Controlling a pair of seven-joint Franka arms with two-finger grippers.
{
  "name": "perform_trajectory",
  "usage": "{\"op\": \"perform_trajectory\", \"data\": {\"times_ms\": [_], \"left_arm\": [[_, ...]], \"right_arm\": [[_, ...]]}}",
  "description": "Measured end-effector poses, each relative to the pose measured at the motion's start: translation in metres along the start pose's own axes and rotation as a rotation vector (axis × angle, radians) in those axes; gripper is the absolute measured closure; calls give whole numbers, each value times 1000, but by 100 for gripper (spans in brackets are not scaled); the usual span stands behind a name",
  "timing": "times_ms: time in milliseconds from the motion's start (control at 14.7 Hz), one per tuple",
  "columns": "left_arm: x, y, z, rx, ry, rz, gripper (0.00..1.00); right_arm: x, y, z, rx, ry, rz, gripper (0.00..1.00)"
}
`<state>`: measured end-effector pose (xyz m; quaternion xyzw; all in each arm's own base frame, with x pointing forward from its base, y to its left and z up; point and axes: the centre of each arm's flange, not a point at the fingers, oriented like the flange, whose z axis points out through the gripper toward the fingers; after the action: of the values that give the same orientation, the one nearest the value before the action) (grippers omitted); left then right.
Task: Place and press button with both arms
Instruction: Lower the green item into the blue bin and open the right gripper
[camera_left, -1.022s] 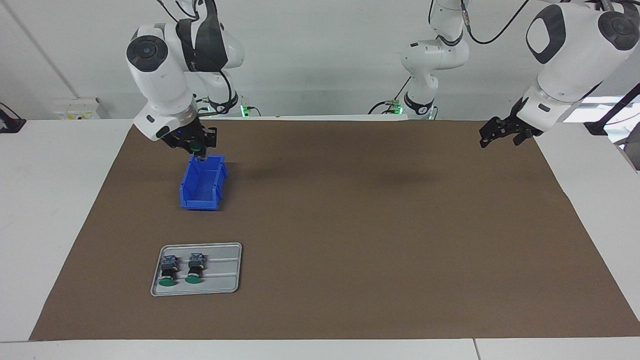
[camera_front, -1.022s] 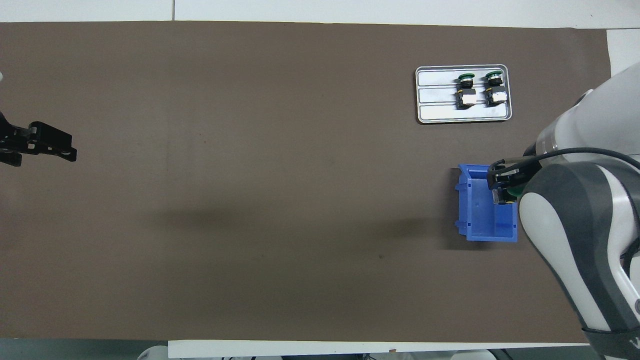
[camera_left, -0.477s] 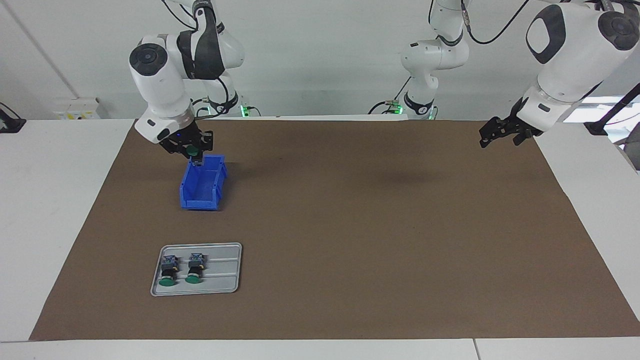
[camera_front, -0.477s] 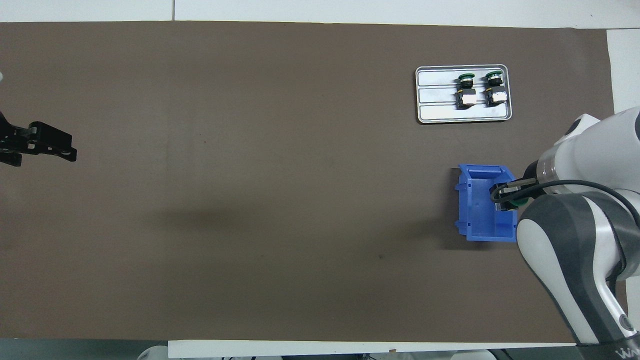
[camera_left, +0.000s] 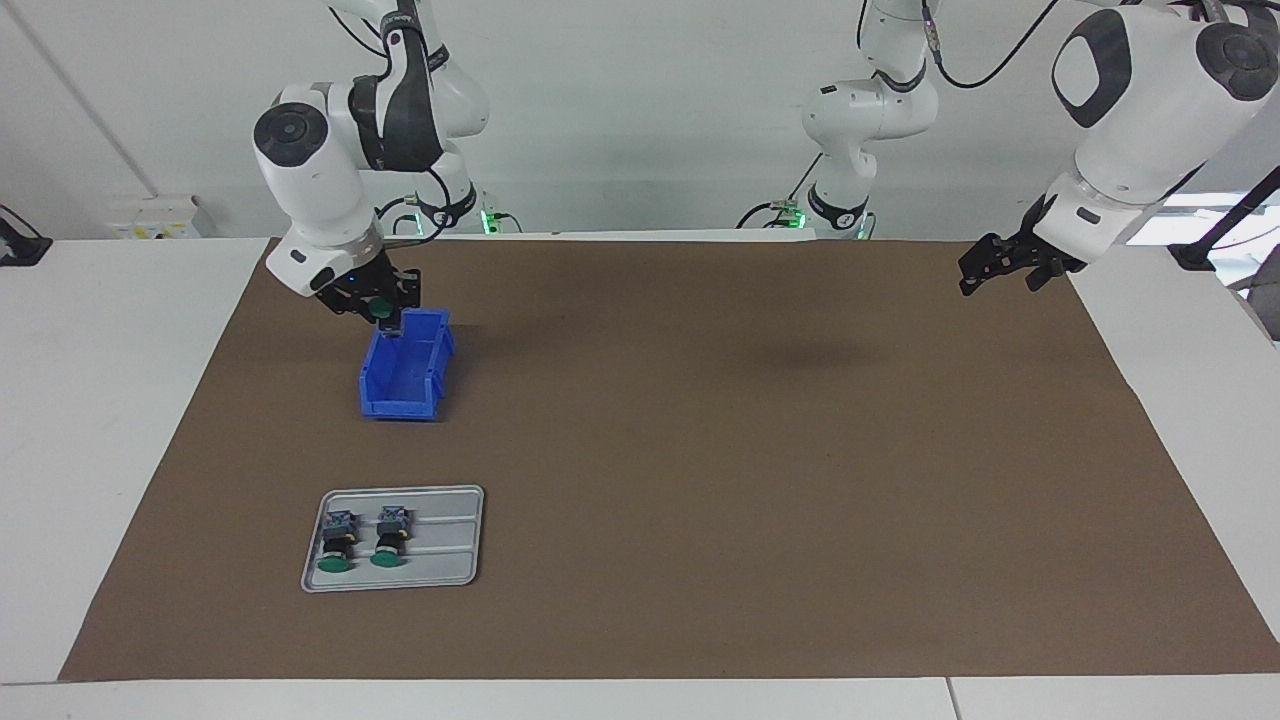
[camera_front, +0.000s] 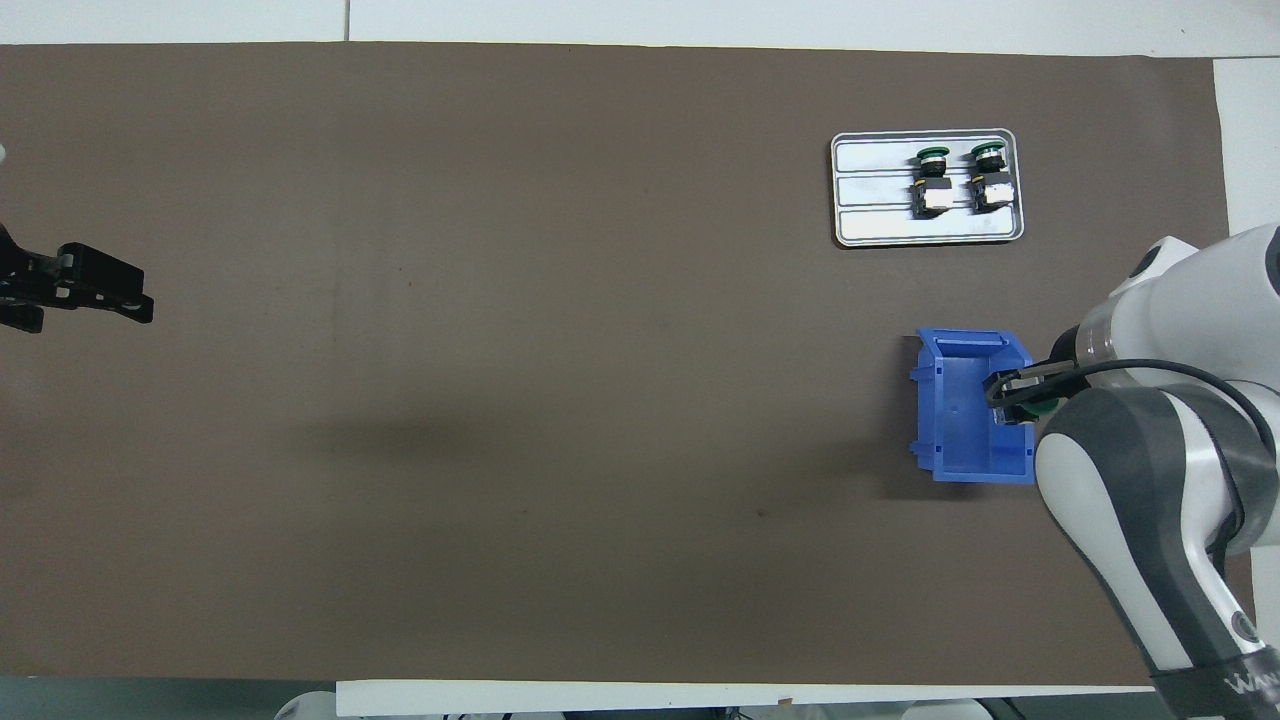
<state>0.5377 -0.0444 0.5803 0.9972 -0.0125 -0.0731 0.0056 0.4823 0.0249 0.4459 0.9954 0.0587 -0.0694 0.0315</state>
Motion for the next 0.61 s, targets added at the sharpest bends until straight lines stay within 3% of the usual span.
{"op": "perform_trajectory", "data": {"times_ms": [613], "left_arm": [[0, 0, 0, 0, 0, 0, 0]], "right_arm": [[36, 3, 21, 17, -5, -4, 63]]}}
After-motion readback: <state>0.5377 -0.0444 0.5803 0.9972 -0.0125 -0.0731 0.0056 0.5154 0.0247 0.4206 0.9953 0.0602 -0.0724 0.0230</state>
